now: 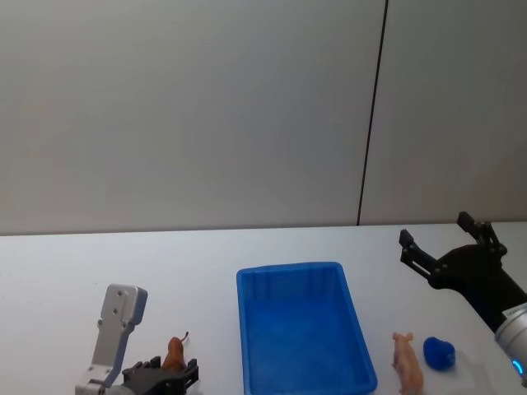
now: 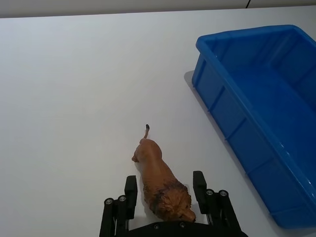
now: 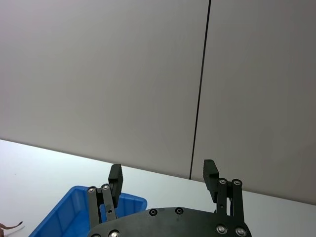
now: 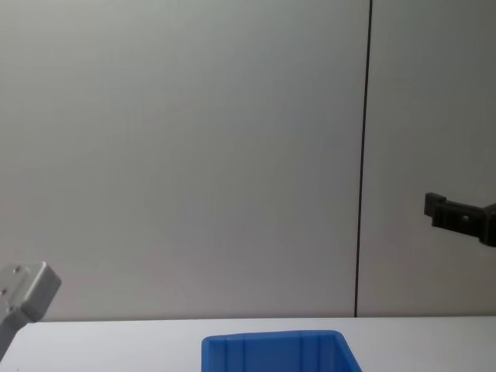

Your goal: Pick up the two dolls from the table and place them into the box.

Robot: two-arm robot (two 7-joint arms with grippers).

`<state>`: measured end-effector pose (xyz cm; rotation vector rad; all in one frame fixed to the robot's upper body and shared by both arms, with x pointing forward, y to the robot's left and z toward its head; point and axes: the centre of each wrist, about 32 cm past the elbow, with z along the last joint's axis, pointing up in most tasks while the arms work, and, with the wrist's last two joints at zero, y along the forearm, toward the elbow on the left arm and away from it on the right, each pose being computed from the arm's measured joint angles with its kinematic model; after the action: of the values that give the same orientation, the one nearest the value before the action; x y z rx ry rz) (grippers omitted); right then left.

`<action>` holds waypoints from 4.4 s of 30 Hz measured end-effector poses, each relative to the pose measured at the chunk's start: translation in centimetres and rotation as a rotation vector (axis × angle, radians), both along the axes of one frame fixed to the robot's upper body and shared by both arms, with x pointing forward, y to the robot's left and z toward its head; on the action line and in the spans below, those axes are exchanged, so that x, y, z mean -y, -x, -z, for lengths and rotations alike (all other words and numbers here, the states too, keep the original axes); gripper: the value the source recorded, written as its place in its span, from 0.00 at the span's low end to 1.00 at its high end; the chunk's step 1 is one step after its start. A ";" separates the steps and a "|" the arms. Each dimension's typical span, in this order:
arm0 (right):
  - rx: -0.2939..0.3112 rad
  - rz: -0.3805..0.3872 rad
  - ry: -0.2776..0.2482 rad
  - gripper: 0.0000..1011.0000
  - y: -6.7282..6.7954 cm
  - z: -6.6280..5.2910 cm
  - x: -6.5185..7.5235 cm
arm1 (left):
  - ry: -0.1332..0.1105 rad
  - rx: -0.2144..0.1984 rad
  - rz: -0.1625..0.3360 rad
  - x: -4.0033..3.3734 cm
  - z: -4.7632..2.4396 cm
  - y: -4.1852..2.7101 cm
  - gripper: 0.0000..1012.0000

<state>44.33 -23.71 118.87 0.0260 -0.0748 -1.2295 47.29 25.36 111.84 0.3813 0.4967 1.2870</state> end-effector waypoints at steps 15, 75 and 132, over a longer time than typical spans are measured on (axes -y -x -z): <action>0.000 0.000 0.000 0.99 0.0 0.0 0.0 | -0.047 0.023 -0.007 0.10 -0.15 -0.12 0.46; 0.000 0.000 0.000 0.99 0.0 0.0 0.0 | 0.035 0.404 0.585 2.45 -7.54 -7.53 0.59; -0.004 0.005 0.000 0.99 0.1 0.1 0.1 | -0.258 0.576 0.215 0.01 -6.85 -4.66 0.99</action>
<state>44.26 -23.77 118.79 0.0231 -0.0716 -1.2350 51.96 25.35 118.69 0.2516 -0.1951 1.1849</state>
